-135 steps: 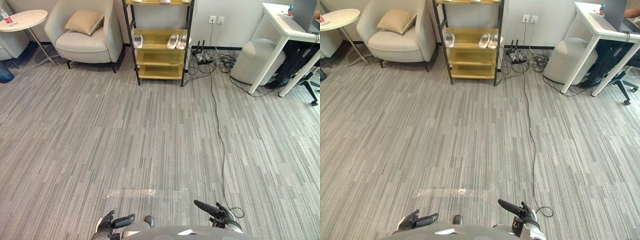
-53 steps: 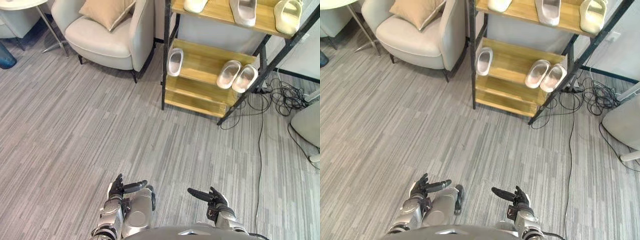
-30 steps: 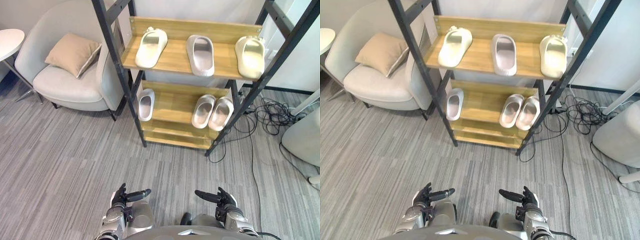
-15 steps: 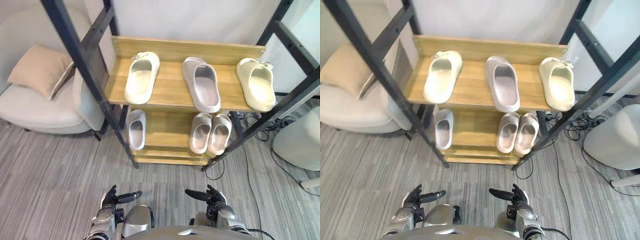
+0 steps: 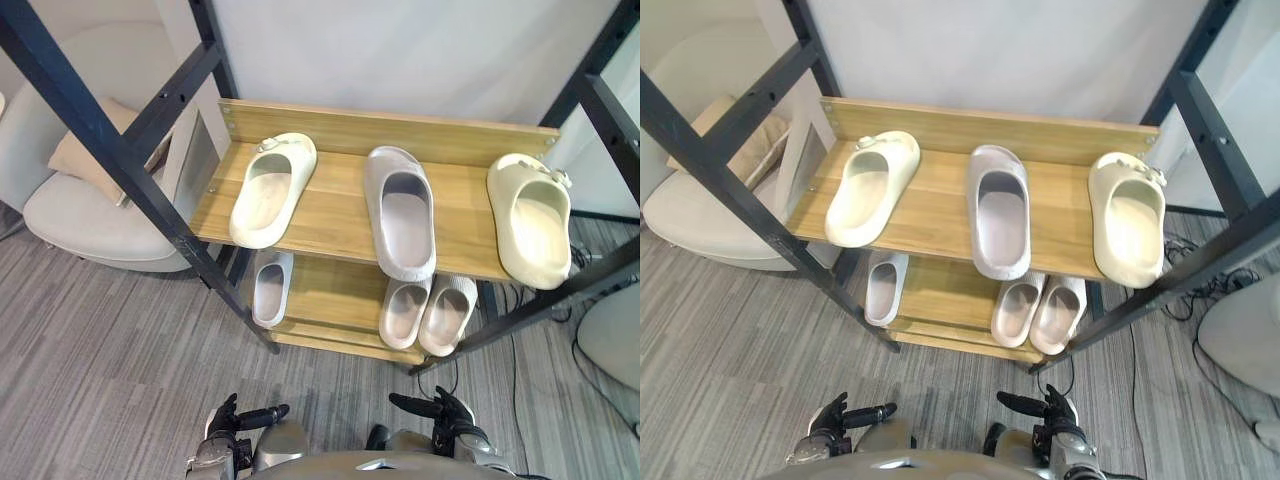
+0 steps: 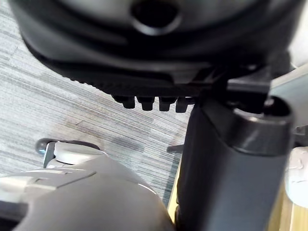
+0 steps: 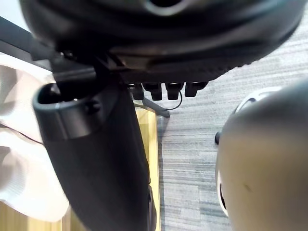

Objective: Organize the slippers on the shoe rack

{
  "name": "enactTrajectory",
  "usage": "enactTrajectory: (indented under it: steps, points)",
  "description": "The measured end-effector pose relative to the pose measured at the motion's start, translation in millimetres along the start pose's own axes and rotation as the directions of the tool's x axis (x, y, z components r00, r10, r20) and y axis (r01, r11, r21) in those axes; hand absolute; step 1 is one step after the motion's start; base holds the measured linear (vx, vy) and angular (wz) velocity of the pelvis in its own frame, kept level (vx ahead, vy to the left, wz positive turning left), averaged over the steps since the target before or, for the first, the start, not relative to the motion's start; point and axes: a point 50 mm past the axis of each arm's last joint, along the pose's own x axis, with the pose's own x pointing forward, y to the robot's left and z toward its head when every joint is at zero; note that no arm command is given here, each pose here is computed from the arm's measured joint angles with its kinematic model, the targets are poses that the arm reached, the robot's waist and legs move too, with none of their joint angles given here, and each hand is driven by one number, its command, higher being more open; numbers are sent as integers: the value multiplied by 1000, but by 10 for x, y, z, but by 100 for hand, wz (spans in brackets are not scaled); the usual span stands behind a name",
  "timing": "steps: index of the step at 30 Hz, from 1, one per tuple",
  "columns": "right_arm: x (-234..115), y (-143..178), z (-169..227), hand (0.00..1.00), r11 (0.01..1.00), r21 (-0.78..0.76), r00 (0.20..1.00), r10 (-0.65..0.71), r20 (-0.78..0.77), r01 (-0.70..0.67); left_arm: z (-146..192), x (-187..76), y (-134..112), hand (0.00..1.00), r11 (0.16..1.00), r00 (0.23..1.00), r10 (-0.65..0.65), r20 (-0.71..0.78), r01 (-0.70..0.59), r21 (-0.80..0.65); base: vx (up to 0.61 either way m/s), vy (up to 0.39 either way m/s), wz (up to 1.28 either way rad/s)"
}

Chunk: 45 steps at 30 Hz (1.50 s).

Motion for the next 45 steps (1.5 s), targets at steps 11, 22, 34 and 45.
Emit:
enactTrajectory:
  steps: [11, 22, 34, 45]
  points:
    - [-1, 52, 63, 100, 1000, 10, 999, 18, 31, -19, 13, 6, -12, 100, 998, 1000, -13, 1, 13, 56, 22, 103, -10]
    - [-31, -6, 0, 100, 1000, 8, 999, 14, 34, -14, -79, -14, -14, 100, 995, 999, -21, -28, 23, 92, -38, -23, -14]
    - [-103, 390, 156, 100, 925, -275, 951, 296, 91, -262, -109, -23, 44, 100, 991, 999, -22, -33, 26, 131, -36, -20, 14]
    - [-591, 1438, 448, 100, 527, -597, 622, 781, 60, -605, -27, -11, 46, 100, 991, 1000, -17, 4, 16, 131, -30, -9, 16]
